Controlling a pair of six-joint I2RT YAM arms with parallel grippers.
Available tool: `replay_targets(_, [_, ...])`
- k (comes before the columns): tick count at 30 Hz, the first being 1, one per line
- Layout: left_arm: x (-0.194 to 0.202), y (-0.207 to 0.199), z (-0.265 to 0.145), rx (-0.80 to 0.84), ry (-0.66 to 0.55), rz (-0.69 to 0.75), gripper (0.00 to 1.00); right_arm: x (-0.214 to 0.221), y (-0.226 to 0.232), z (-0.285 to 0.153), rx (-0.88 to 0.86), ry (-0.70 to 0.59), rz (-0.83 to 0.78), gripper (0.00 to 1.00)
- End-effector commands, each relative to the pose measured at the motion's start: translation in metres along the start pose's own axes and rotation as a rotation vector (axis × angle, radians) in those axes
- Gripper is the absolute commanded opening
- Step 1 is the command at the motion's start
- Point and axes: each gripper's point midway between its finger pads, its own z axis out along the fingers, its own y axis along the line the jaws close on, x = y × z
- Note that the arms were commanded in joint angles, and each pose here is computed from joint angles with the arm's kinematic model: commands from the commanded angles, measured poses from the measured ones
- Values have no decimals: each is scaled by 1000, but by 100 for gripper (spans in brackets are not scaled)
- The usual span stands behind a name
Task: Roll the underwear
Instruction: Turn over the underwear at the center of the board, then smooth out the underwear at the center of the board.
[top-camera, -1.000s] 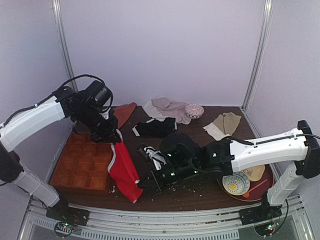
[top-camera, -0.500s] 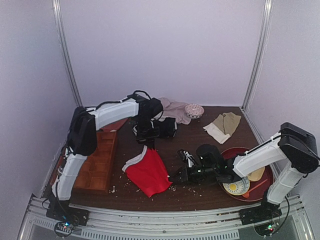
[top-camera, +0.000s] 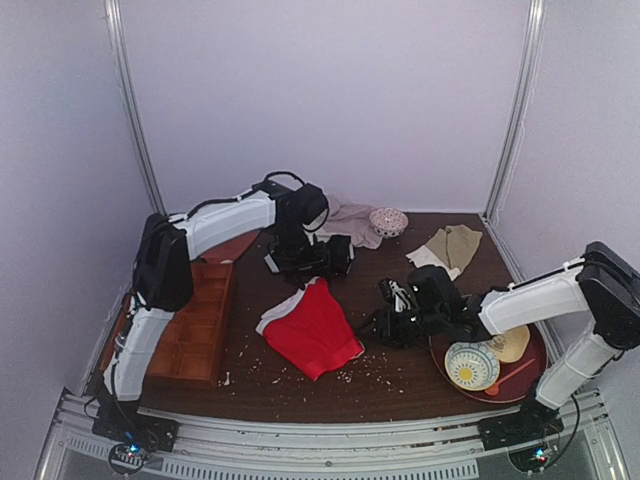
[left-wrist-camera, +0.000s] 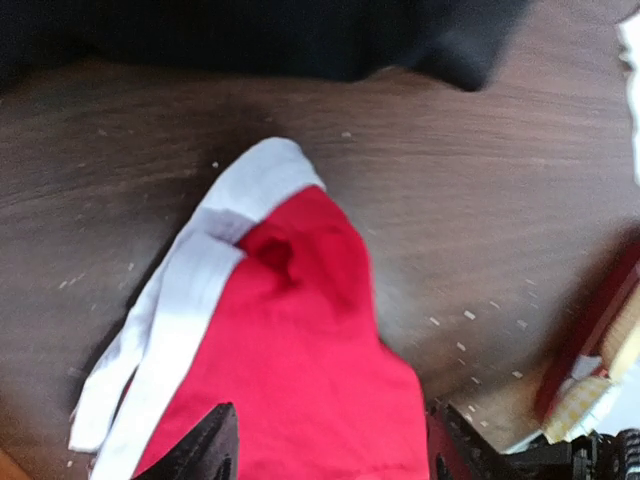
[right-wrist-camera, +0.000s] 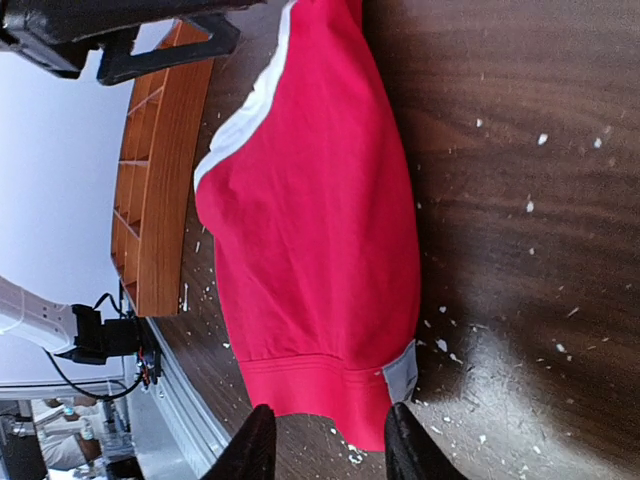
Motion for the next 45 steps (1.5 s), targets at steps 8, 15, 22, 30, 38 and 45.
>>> replay_targets(8, [9,-4,-106,147,-261,99,65,-30,14,-39,365,40,-233,26])
replay_targets(15, [45,43,-79,140,-176,-7,65,-12,22,-4,395,179,-291,18])
replay_targets(22, [71,64,-55,146,-113,-82,64,1,-1,17,433,263,-310,16])
replay_targets(30, [90,87,-46,89,-71,-141,64,0,-9,21,460,270,-327,17])
replay_targets(38, [97,101,-23,48,-28,-172,66,9,-45,28,580,336,-347,15])
replay_targets(45, [94,112,-1,52,-11,-201,66,10,-53,26,605,327,-343,16])
